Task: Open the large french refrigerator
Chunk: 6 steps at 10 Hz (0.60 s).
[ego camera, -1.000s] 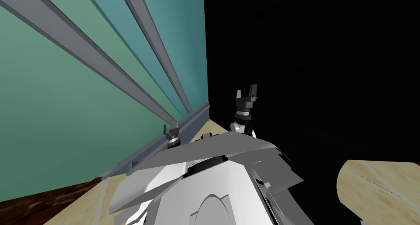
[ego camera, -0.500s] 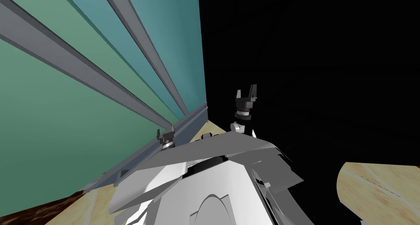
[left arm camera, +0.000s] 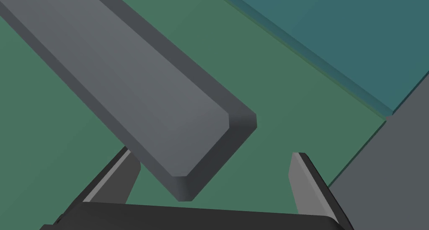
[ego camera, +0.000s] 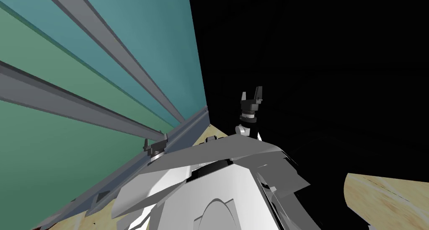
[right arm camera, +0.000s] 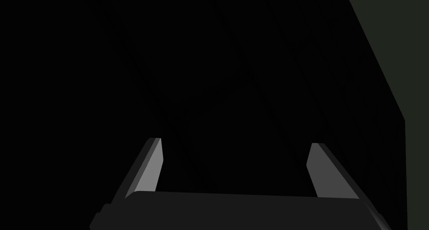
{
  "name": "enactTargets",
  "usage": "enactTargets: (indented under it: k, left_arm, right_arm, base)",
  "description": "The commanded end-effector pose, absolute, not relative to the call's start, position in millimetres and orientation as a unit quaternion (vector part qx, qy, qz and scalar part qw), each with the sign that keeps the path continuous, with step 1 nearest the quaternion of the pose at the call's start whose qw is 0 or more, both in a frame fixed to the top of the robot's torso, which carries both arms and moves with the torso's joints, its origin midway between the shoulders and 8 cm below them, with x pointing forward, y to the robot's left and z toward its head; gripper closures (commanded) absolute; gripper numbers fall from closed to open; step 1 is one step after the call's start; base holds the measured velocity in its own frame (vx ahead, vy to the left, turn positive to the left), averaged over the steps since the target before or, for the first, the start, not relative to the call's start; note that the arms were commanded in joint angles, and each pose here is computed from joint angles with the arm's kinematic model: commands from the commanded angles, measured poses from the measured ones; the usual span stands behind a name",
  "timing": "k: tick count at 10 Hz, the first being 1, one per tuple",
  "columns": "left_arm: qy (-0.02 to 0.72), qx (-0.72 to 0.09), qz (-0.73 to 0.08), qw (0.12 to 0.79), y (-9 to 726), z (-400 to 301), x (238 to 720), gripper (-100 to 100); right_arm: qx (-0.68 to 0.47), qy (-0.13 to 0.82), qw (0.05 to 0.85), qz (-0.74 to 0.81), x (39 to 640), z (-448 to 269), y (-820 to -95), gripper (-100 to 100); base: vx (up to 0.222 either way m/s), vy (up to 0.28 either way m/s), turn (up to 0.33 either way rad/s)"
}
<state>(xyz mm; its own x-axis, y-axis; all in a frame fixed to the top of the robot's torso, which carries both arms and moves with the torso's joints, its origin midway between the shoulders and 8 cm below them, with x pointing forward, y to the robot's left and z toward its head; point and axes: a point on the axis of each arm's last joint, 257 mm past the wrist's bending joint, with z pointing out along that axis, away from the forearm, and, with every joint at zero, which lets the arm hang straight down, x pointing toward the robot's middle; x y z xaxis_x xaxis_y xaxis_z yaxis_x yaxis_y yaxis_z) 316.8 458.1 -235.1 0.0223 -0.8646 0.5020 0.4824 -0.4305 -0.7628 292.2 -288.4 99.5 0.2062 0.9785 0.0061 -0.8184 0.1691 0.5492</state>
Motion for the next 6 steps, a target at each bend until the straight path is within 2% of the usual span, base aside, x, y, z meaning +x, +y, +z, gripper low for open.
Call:
enactTargets:
  k: [1,3,4,5,6]
  left_arm:
    - [0.184,-0.510,-0.675,0.501,483,-229,302,-100]
    - [0.183,-0.507,-0.673,0.507,517,-217,285,-100]
    - [0.184,-0.508,-0.672,0.506,509,-223,289,-100]
    - [0.182,-0.511,-0.676,0.499,483,-229,302,100]
    - [0.183,-0.511,-0.678,0.495,466,-233,312,100]
  right_arm:
    - [0.224,0.178,0.743,0.604,292,100,-288,0]
    - [0.224,0.178,0.743,0.604,292,100,-288,0]
    - [0.224,0.178,0.743,0.604,292,100,-288,0]
    - [0.224,0.178,0.743,0.604,292,100,-288,0]
    - [0.224,0.178,0.744,0.604,292,100,-288,0]
  base:
    - [0.054,-0.084,-0.018]
    - [0.057,-0.106,-0.052]
    - [0.027,-0.060,0.002]
    - [-0.039,0.086,0.128]
    - [-0.079,0.185,0.090]
